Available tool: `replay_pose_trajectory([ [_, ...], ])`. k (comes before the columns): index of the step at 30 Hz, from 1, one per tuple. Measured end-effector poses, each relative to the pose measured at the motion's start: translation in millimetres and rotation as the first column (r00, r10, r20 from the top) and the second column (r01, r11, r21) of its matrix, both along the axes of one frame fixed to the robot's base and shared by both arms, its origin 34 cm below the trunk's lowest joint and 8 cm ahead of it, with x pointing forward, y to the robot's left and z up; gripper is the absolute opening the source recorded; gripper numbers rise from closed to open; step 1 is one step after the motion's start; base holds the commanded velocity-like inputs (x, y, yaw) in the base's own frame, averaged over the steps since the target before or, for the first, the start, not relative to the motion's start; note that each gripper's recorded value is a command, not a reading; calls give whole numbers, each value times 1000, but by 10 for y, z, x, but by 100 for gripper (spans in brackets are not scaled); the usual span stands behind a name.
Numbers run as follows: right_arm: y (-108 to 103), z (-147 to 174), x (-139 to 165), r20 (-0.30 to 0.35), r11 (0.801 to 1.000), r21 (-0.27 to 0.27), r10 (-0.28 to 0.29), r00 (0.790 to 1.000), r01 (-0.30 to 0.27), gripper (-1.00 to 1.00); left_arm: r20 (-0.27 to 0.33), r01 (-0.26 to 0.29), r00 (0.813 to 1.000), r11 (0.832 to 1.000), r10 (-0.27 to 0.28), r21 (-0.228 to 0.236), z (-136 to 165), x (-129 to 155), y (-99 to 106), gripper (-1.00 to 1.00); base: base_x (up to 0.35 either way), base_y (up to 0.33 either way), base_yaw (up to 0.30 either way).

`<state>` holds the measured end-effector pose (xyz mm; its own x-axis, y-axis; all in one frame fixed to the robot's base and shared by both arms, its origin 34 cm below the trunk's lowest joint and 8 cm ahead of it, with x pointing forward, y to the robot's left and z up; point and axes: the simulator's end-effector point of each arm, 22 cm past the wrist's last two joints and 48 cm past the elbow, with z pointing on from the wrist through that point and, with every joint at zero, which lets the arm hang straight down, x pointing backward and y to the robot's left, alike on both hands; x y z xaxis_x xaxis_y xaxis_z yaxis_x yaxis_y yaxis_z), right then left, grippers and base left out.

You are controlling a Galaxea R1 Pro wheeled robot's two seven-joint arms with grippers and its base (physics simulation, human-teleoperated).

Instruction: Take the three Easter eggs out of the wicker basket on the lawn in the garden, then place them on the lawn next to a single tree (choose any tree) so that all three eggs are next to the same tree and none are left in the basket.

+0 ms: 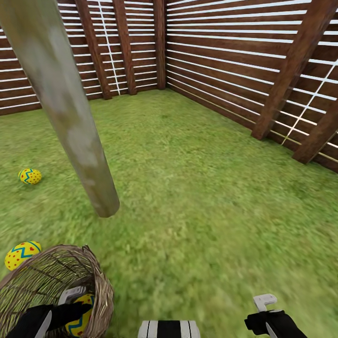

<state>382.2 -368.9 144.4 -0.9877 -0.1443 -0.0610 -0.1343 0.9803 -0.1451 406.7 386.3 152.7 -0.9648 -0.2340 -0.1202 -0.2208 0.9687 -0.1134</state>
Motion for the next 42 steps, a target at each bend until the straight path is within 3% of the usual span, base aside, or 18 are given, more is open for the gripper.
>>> replay_pose_trajectory([
  [7,-17,2,-1,0,1000,-3,-1,1000,1,100,1,5,1000,1000,-5,-9,-22,2,-104,100,0,0,0],
  [8,-17,2,0,0,1000,-3,-1,1000,1,100,2,2,1000,1000,-2,-14,-24,3,-126,-100,0,0,0],
  [42,-4,53,55,16,1000,-1,0,1000,0,100,15,3,1000,1000,-3,-20,23,51,-175,-100,0,0,0],
])
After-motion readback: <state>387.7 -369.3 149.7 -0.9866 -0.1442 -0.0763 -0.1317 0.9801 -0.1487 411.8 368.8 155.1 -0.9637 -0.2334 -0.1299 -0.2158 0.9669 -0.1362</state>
